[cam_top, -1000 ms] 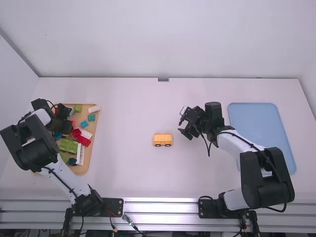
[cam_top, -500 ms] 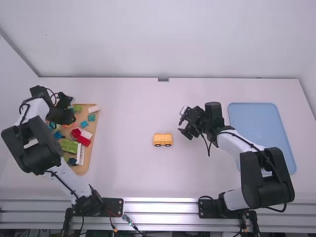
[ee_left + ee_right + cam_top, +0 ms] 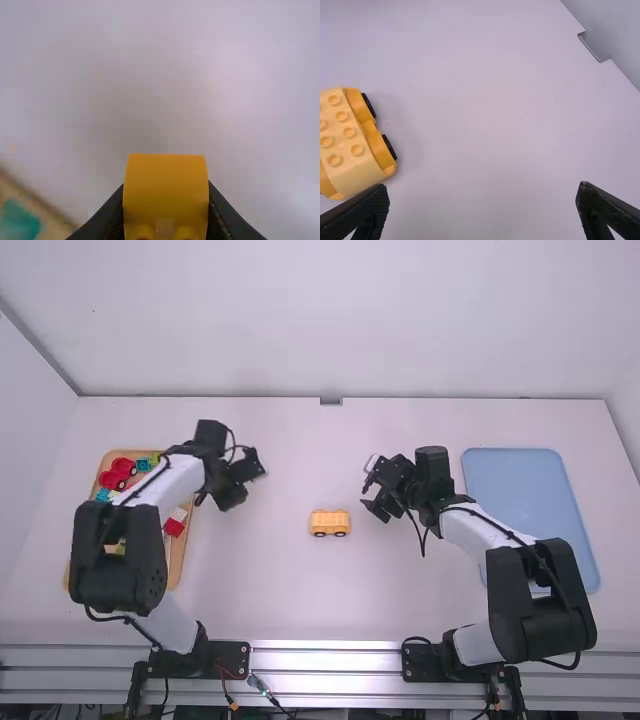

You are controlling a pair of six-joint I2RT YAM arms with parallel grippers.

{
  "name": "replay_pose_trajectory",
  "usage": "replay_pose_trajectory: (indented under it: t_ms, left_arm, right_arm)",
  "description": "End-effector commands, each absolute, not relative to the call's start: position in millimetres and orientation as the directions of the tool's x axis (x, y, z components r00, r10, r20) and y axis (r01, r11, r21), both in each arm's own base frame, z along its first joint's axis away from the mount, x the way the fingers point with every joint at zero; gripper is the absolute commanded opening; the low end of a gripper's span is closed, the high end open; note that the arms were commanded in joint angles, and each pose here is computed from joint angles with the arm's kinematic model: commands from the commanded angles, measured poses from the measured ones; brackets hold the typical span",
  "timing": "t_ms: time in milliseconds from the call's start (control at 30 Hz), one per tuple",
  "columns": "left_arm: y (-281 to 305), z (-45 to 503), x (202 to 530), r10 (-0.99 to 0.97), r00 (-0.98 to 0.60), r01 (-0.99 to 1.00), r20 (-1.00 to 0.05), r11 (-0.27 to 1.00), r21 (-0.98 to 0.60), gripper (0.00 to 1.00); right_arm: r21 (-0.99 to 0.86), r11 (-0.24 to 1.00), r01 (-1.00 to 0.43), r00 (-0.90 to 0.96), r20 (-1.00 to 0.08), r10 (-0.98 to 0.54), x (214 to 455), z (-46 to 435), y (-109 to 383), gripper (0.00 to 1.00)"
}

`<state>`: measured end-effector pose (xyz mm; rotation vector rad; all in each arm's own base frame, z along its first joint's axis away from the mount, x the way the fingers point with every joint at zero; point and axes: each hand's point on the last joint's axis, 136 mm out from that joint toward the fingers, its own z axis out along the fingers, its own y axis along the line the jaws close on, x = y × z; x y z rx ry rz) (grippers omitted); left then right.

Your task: Assemble lego blocks to make yellow taxi

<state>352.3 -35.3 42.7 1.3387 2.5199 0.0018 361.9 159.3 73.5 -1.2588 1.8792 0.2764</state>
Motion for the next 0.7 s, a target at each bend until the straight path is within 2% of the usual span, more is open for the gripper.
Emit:
replay_pose_trajectory:
  t_ms: [0,200,333,500,667]
  left_arm:
    - [-62,42,333,0.901,-0.361,0.906,-0.242,0.400,0.136,0.02]
    - [-111,34,314,0.936,-0.178,0.971,-0.304,0.218,0.103,0.02]
    - [-134,30,321,0.917,-0.134,0.976,-0.376,0.188,0.112,0.02]
    - [-148,14,319,0.931,-0.102,0.987,-0.350,0.139,0.081,0.02]
    - [-146,-3,322,0.959,-0.097,0.987,-0.265,0.128,0.099,0.02]
  right_arm:
    - [-0.282,0.477,-0.832,-0.114,-0.756,-0.645,370,91,162,0.99]
    - [-0.276,0.480,-0.833,-0.120,-0.756,-0.644,370,90,162,0.99]
    - [-0.271,0.479,-0.835,-0.126,-0.754,-0.645,368,89,161,0.99]
    - [-0.271,0.480,-0.834,-0.126,-0.753,-0.645,369,89,161,0.99]
    - [-0.274,0.479,-0.834,-0.122,-0.755,-0.644,369,89,161,0.99]
